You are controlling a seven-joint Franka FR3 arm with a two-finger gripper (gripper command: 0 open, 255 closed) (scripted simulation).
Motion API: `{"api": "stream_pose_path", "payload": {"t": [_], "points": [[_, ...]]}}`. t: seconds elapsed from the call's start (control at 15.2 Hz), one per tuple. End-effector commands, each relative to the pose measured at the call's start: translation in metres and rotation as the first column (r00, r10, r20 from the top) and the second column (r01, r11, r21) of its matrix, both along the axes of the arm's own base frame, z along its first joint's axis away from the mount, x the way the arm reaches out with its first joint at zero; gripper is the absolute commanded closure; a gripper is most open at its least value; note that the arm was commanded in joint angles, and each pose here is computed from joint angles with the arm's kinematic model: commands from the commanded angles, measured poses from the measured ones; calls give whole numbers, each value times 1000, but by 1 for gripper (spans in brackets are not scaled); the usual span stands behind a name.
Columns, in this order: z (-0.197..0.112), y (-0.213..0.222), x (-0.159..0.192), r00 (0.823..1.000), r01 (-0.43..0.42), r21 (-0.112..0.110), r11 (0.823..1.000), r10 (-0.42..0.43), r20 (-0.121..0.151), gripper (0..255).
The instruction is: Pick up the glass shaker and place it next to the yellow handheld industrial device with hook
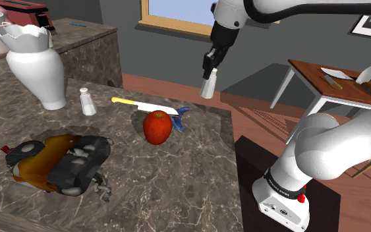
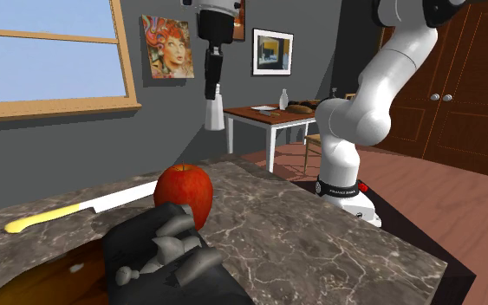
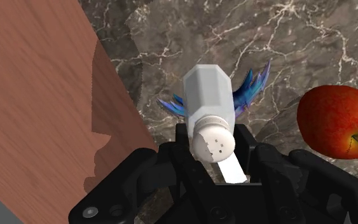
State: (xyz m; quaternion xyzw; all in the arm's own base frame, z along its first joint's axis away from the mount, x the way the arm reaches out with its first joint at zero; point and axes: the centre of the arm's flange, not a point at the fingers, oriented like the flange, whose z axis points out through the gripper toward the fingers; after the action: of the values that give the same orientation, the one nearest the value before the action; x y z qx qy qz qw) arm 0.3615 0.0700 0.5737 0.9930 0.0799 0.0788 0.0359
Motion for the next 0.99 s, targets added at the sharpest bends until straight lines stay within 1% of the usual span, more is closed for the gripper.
{"api": "stream_pose_path", "payload": {"t": [0.0, 0.92], "points": [[11, 0, 0, 1000, 0, 0, 1000, 0, 0, 255], [85, 0, 0, 1000, 0, 0, 1000, 0, 0, 255]]}}
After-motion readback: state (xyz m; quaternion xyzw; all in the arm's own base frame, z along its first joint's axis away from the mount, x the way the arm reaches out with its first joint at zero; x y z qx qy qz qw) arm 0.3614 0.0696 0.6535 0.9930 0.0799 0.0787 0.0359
